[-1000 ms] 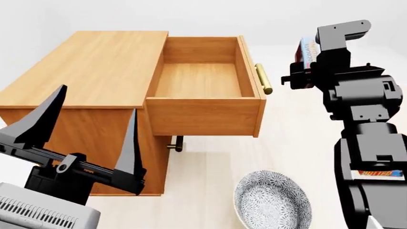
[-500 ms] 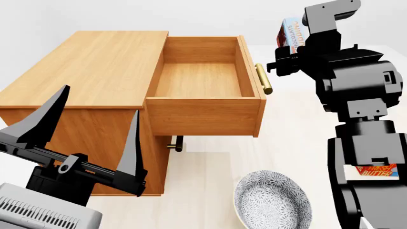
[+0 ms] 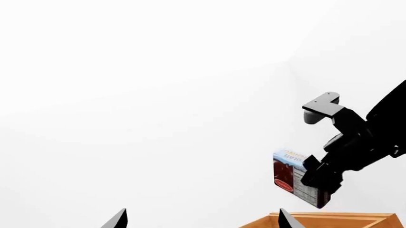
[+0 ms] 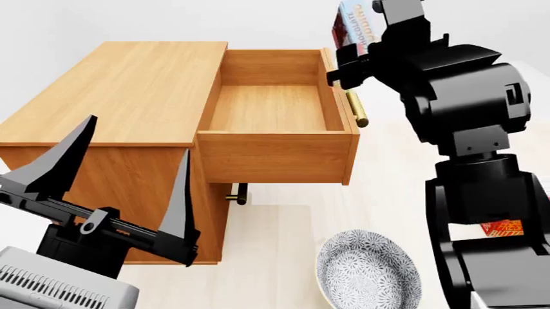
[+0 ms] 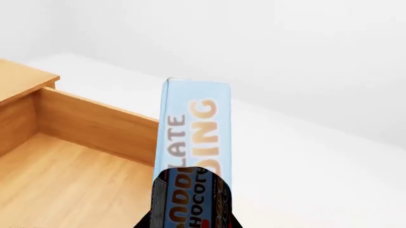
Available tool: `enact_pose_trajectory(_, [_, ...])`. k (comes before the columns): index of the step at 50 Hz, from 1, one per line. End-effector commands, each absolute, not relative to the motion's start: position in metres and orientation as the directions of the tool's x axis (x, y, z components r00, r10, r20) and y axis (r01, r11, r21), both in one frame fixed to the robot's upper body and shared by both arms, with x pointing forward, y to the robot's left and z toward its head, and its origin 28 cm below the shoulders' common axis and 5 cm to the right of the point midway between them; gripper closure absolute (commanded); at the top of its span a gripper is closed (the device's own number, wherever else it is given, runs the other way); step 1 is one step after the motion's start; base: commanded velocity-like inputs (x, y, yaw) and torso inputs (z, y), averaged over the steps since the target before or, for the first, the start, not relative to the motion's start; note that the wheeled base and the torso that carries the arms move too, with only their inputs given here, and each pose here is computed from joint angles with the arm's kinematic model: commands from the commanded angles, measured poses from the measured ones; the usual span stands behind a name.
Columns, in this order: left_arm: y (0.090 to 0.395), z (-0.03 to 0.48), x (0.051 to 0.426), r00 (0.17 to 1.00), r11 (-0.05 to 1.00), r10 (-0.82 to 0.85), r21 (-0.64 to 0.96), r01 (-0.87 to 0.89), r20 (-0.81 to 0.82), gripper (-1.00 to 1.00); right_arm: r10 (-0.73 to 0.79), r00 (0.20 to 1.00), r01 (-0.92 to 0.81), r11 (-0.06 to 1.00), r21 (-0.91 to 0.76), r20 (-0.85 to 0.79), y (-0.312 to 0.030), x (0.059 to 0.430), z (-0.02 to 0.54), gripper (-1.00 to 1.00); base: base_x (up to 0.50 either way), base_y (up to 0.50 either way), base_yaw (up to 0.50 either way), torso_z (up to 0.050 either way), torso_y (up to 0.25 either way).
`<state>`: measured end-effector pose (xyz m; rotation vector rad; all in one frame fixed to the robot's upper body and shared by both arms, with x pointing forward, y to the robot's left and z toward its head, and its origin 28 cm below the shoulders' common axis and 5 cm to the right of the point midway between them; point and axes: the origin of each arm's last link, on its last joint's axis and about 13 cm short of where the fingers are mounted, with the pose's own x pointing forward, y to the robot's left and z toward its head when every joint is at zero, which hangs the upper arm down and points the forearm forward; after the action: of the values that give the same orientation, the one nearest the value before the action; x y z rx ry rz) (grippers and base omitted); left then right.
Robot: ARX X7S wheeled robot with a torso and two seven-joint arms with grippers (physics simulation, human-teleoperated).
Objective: Put the chocolate pudding in the top drawer of the cabinet and close it.
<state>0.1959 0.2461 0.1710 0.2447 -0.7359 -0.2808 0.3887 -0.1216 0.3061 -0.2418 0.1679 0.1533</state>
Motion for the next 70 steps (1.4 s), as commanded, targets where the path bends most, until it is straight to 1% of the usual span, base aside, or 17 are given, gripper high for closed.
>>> enact_pose_trajectory(1, [0.246,0.171,0.196,0.708,0.934,-0.336,0.316,0.166,0.621,-1.00,0.211,0.963,-0.249,0.936,-0.248,-0.168,-0.104,0.384,0.313,1.00,0.00,0.00,0.00,0.000,0.000])
enact_pose_trajectory(11, [0.246,0.171,0.196,0.712,0.935,-0.335,0.314,0.168,0.618,-1.00,0.292,0.937,-0.336,0.904,-0.266,-0.192,-0.088,0.382,0.310,1.00,0.00,0.00,0.00,0.000,0.000])
enact_pose_trajectory(23, [0.246,0.171,0.196,0.714,0.935,-0.334,0.312,0.168,0.616,-1.00,0.359,0.905,-0.414,0.867,-0.279,-0.227,-0.078,0.379,0.307,1.00,0.00,0.00,0.00,0.000,0.000])
enact_pose_trajectory(44, [0.246,0.171,0.196,0.715,0.935,-0.332,0.311,0.167,0.615,-1.00,0.374,0.890,-0.441,0.853,-0.281,-0.260,-0.075,0.381,0.302,1.00,0.00,0.00,0.00,0.000,0.000])
enact_pose_trajectory(53, [0.246,0.171,0.196,0.716,0.935,-0.334,0.313,0.169,0.613,-1.00,0.383,0.893,-0.440,0.854,-0.276,-0.237,-0.075,0.380,0.304,1.00,0.00,0.00,0.00,0.000,0.000])
enact_pose_trajectory(54, [0.246,0.171,0.196,0.716,0.935,-0.334,0.313,0.168,0.613,-1.00,0.375,0.898,-0.430,0.856,-0.285,-0.229,-0.075,0.379,0.305,-1.00,0.00,0.00,0.00,0.000,0.000])
enact_pose_trajectory(62, [0.246,0.171,0.196,0.717,0.933,-0.338,0.317,0.170,0.609,-1.00,0.385,0.909,-0.416,0.850,-0.323,-0.157,-0.073,0.373,0.316,-1.00,0.00,0.00,0.00,0.000,0.000])
enact_pose_trajectory(70, [0.246,0.171,0.196,0.719,0.933,-0.337,0.317,0.170,0.608,-1.00,0.374,0.918,-0.396,0.860,-0.324,-0.130,-0.075,0.373,0.316,-1.00,0.00,0.00,0.00,0.000,0.000])
